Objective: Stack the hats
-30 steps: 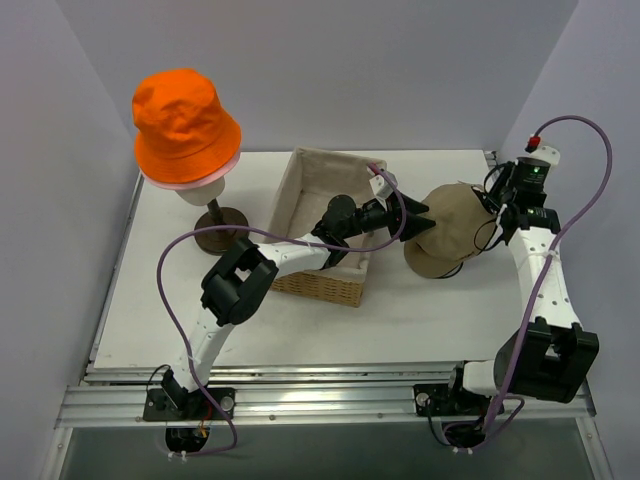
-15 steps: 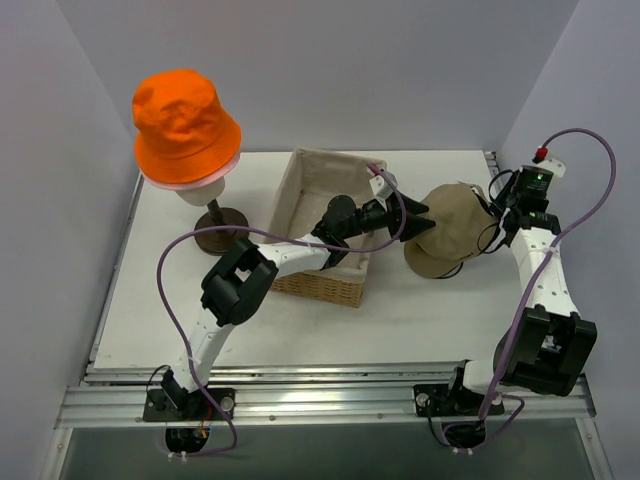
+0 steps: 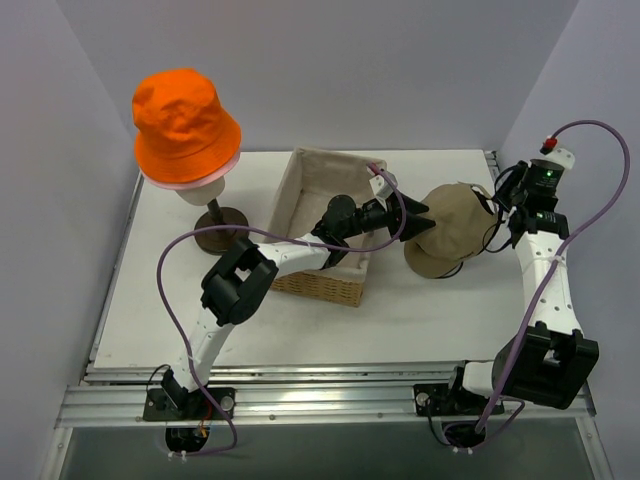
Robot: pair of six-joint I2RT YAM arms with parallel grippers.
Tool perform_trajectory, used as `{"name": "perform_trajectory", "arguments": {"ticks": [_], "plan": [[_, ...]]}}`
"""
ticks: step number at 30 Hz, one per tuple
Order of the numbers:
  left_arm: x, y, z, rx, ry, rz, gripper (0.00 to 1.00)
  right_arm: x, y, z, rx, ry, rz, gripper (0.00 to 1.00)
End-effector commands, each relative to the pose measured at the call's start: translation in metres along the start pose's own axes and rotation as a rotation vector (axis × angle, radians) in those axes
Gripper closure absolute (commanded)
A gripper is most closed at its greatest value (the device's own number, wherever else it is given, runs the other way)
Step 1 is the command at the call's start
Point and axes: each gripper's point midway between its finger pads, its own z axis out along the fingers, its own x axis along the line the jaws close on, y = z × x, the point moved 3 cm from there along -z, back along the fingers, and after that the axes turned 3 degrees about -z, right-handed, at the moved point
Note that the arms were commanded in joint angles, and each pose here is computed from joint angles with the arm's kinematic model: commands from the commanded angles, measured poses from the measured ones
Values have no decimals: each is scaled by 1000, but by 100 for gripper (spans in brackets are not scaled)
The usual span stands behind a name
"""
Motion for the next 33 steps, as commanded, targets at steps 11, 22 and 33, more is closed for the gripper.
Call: {"name": "perform_trajectory", "arguments": {"ticks": [11, 22, 33], "plan": [[-8, 1, -3, -10, -32, 33, 39, 21, 3, -10, 11, 164, -26, 67], [-8, -1, -2, -10, -35, 35, 39, 18, -14, -9, 81, 165, -59, 66], [-9, 0, -1, -12, -44, 30, 39, 6, -13, -4, 92, 79, -70, 68]]}}
